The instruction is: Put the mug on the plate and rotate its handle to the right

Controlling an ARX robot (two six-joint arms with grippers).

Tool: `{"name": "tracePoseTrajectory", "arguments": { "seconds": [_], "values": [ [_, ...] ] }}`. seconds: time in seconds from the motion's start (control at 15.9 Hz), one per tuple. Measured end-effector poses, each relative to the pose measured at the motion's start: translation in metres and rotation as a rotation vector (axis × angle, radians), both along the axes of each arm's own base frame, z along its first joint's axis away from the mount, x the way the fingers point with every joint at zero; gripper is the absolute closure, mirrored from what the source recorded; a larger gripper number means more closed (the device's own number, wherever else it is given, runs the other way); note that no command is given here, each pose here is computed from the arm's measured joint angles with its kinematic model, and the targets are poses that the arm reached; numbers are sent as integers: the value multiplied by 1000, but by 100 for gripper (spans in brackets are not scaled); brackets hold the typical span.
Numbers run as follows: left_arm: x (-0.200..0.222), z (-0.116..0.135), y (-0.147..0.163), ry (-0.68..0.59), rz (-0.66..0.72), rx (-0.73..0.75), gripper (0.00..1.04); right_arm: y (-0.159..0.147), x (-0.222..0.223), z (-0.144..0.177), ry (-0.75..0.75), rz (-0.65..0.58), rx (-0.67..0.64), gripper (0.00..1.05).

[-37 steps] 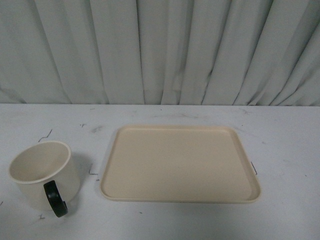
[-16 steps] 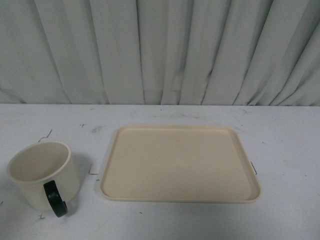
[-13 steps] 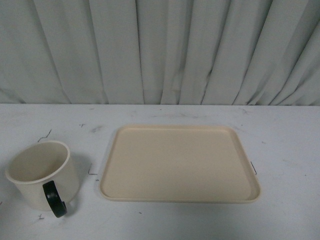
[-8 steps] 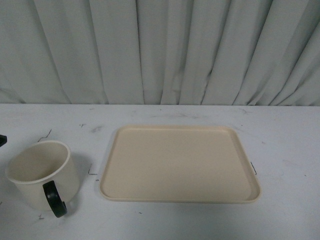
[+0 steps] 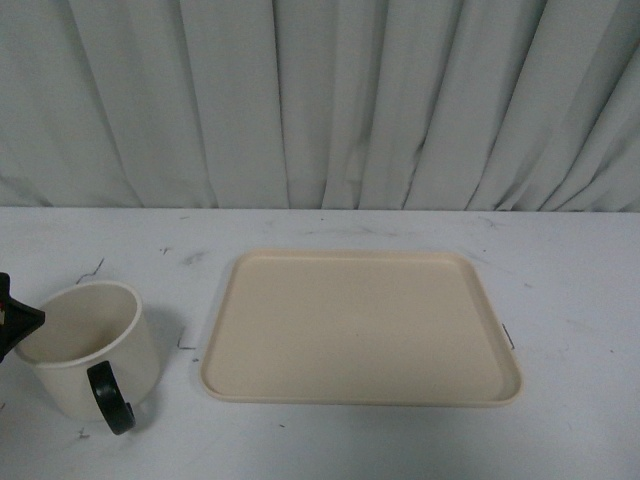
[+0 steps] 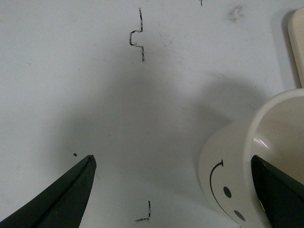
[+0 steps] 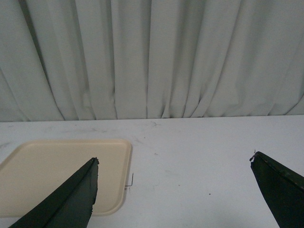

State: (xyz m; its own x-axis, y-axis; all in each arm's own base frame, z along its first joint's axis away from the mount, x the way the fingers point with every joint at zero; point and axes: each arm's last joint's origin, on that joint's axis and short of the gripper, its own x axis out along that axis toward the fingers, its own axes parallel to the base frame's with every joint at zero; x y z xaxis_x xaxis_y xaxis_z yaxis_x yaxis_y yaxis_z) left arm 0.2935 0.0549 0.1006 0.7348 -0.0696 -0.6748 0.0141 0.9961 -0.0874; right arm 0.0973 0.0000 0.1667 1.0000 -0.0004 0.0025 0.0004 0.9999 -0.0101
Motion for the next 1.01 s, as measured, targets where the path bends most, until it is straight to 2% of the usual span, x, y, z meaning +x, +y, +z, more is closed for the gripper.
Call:
{"name": "tracePoseTrajectory", "arguments": {
  "seconds": [0.19,0.25,0.57,0.82,1.01],
  "values": [
    [11,-9,-7,1,10,26,7,0,0,0,0,0,0,6],
    [14,-10,-13,5,10,44,18,0,0,0,0,0,0,6],
    [17,-10,-28,-3,-13,44,57,0,0,0,0,0,0,6],
    [12,-6,-33,-6,-19,27,98,0,0,0,0,0,0,6],
    [0,7,-34,-22,-21,25,101,0,0,0,0,0,0,6]
  ]
}}
